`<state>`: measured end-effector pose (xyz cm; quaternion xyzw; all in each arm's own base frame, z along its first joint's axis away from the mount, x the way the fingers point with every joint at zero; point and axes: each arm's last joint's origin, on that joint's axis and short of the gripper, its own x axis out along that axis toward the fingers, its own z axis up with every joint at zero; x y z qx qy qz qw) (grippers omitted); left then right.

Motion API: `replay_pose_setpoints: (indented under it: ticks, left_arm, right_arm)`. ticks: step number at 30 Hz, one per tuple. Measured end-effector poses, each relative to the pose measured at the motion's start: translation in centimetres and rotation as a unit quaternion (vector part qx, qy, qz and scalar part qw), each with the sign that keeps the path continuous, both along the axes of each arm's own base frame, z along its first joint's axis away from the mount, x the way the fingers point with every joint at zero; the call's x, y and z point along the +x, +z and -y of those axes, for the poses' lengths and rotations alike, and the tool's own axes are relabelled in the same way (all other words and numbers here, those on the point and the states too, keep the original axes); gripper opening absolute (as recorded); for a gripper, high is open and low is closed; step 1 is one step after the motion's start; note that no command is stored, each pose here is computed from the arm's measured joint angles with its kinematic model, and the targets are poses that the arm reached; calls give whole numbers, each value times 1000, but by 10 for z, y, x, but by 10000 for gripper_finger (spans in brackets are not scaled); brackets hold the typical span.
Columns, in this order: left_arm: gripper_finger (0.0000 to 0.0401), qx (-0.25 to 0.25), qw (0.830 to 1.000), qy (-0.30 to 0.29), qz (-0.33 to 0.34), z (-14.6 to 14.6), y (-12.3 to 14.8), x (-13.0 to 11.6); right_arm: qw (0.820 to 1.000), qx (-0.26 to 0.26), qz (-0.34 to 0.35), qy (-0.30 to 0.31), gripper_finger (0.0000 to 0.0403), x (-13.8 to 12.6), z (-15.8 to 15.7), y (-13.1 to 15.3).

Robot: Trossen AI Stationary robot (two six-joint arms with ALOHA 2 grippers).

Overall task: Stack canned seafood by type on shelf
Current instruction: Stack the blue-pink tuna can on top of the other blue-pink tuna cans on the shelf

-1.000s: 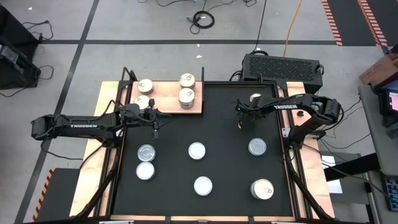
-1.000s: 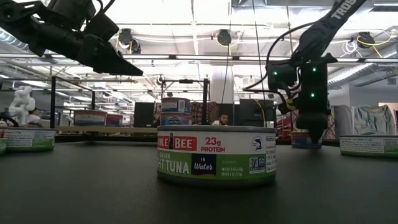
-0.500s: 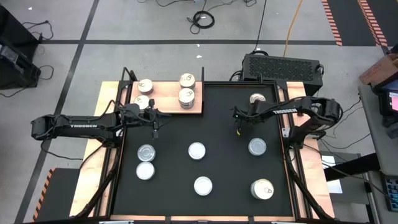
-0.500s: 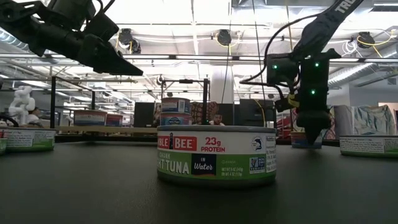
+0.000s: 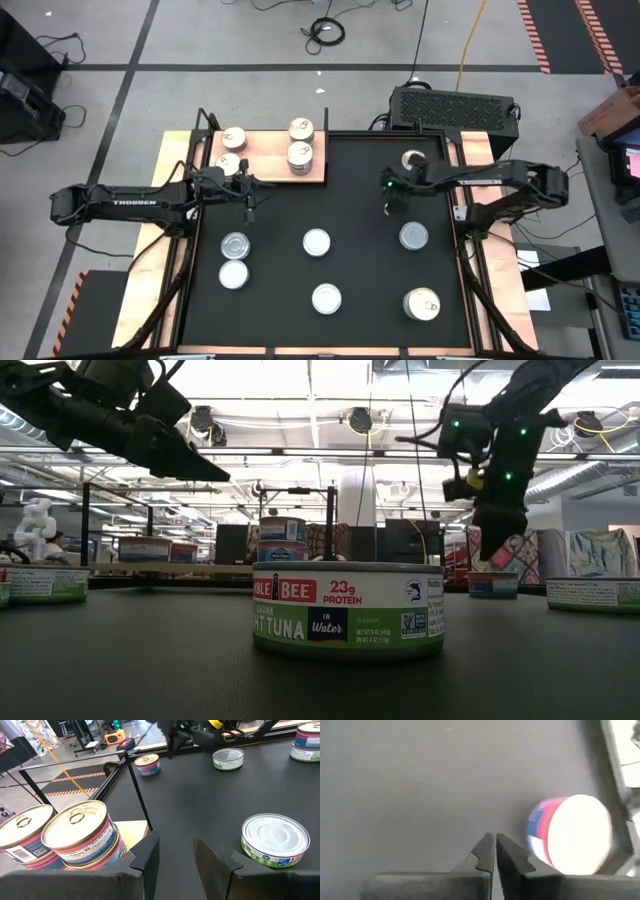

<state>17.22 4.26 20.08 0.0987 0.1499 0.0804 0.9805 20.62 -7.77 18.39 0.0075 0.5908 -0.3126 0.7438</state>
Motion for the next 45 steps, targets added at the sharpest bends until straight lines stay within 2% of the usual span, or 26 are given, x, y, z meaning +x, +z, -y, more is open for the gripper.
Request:
replay_pose_setpoints:
  ticks: [5, 16, 19, 24, 28, 31, 38, 40, 45]
  left_arm:
    - [123, 0, 1000, 0, 0, 0, 0, 0]
    - [123, 0, 1000, 1, 0, 0, 0, 0]
    - [123, 0, 1000, 1, 0, 0, 0, 0]
    - [123, 1, 1000, 1, 0, 0, 0, 0]
    - [123, 2, 1000, 1, -1, 0, 0, 0]
    - [123, 2, 1000, 1, -1, 0, 0, 0]
    - [123, 2, 1000, 1, -1, 0, 0, 0]
    - [123, 2, 1000, 1, -1, 0, 0, 0]
    - [123, 2, 1000, 1, -1, 0, 0, 0]
  right_arm:
    - [1000, -5, -6, -12, 60, -8, 11, 4]
    - [998, -9, -58, -34, 224, -5, 39, -21]
    - [993, -42, -97, -47, 245, -3, 44, -30]
    - [990, -53, -121, -51, 251, 2, 49, -46]
    - [984, -79, -148, -59, 236, 5, 53, -56]
    - [979, -96, -168, -63, 200, 6, 54, -62]
    - [975, -113, -179, -66, 47, 7, 54, -65]
    - [976, -114, -177, -59, 14, 7, 51, -63]
    - [985, -98, -137, -42, 2, 11, 40, -53]
